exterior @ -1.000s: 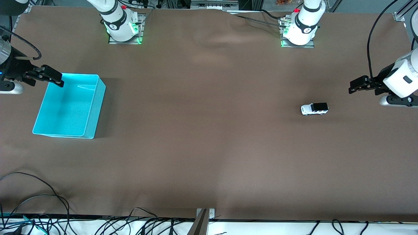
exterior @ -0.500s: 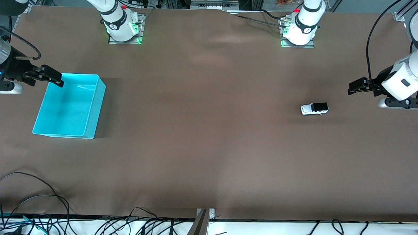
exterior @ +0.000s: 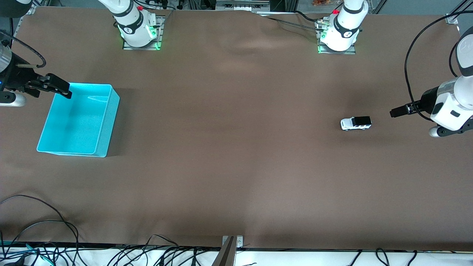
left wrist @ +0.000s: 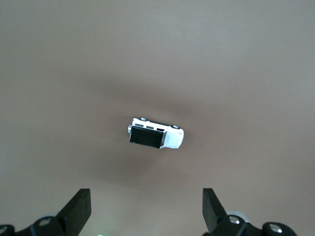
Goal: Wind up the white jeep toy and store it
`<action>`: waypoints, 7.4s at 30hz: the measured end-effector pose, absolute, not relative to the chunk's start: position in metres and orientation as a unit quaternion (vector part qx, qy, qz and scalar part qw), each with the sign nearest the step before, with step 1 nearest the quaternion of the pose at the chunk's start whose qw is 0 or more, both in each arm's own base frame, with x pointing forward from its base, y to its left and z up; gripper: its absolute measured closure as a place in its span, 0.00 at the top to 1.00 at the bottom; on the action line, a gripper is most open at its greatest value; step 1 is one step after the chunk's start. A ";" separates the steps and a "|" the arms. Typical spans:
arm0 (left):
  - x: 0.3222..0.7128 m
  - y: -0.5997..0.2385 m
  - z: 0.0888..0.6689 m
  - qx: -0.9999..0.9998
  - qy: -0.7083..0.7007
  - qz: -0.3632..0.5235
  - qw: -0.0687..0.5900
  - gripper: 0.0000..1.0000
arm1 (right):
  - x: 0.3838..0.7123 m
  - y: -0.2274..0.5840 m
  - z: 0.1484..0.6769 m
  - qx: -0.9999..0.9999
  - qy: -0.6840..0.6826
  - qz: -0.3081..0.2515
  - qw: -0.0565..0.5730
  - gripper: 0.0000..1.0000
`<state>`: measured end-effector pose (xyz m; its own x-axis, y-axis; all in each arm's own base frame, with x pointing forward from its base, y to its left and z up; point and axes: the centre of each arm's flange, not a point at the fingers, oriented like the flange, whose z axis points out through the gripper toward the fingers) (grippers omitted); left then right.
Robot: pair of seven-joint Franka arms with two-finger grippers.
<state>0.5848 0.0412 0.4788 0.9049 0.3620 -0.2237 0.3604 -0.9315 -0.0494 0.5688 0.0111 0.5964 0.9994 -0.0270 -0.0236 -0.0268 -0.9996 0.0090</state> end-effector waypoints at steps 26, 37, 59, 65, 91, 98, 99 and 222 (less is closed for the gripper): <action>0.585 0.046 0.369 -0.763 -0.630 0.126 0.071 1.00 | 0.569 0.016 0.599 1.000 -0.009 -0.009 0.004 1.00; 0.568 0.047 0.319 -0.701 -0.702 0.100 0.075 1.00 | 0.569 0.017 0.599 1.000 -0.008 -0.009 0.004 1.00; 0.496 0.053 0.239 -0.690 -0.722 0.033 0.023 1.00 | 0.569 0.018 0.599 1.000 -0.008 -0.009 0.004 1.00; 0.491 0.052 0.232 -0.691 -0.722 0.030 0.019 1.00 | 0.569 0.018 0.599 1.000 -0.008 -0.009 0.004 1.00; 0.486 0.036 0.194 -0.701 -0.713 0.026 0.007 0.90 | 0.569 0.018 0.599 1.000 -0.008 -0.009 0.004 1.00; 0.486 0.036 0.193 -0.701 -0.713 0.025 0.006 0.56 | 0.569 0.018 0.599 1.000 -0.008 -0.009 0.004 1.00; 0.486 0.036 0.193 -0.701 -0.713 0.025 0.006 0.53 | 0.569 0.018 0.599 1.000 -0.008 -0.009 0.004 1.00; 0.511 0.173 0.198 -0.703 -0.708 -0.044 0.052 1.00 | 0.569 0.016 0.599 1.000 -0.009 -0.009 0.004 1.00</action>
